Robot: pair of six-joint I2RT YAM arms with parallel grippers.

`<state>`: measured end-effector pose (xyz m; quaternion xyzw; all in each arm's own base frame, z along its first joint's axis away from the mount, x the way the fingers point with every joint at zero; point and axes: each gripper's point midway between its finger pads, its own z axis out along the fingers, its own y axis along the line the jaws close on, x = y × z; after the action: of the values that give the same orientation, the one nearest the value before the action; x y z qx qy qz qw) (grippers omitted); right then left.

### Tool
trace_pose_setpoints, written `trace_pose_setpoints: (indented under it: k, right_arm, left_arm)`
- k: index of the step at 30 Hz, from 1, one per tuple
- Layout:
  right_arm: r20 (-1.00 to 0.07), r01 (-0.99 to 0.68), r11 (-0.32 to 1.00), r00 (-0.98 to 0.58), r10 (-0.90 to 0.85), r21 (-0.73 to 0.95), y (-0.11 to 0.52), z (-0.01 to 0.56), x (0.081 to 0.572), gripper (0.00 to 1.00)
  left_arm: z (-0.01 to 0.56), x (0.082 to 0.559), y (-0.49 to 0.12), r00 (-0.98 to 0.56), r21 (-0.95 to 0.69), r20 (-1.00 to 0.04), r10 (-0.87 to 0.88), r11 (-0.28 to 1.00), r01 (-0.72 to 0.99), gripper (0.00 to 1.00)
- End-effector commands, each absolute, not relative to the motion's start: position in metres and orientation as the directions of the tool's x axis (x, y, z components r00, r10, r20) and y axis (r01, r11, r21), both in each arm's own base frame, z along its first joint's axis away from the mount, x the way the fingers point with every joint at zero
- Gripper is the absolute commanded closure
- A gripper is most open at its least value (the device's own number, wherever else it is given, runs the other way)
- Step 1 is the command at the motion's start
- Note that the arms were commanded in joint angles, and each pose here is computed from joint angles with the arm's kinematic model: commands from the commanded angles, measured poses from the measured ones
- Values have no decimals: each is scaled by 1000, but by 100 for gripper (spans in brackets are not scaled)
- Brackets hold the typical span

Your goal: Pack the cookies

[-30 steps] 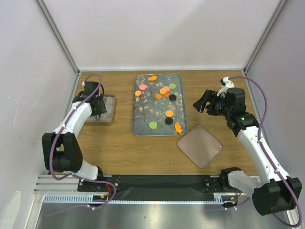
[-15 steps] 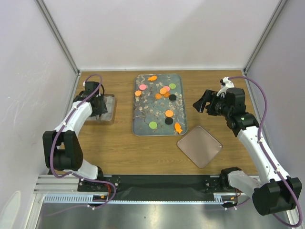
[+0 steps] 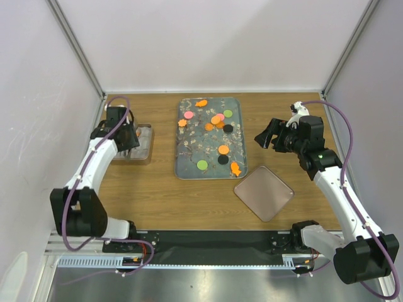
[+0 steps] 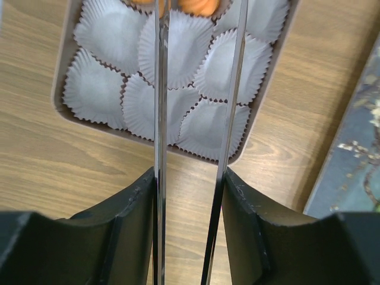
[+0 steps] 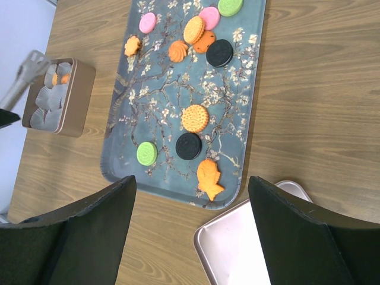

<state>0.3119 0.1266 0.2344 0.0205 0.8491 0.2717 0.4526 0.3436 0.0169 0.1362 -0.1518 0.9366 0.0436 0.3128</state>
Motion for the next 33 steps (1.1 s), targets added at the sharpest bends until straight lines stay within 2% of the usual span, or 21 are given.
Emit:
trace_pose_setpoints:
  k: [1, 7, 14, 25, 33]
  right_arm:
    - [-777, -240, 846, -566, 277, 477, 130, 243, 315, 17]
    - [-776, -240, 847, -568, 274, 475, 131, 242, 315, 17]
    - [-776, -224, 856, -568, 273, 466, 128, 239, 317, 17]
    - [-780, -209, 867, -565, 270, 452, 124, 238, 317, 17]
    - [-778, -204, 869, -568, 269, 450, 124, 236, 319, 17]
  left_arm:
    - [173, 340, 17, -703, -35, -672, -233, 958, -285, 51]
    - [203, 329, -19, -681, -43, -714, -164, 981, -190, 51]
    - [212, 318, -114, -689, -76, -723, -41, 997, 20, 51]
    - [177, 279, -232, -730, -77, -660, 176, 951, 298, 51]
    - [149, 261, -276, -740, -73, -616, 269, 916, 394, 50]
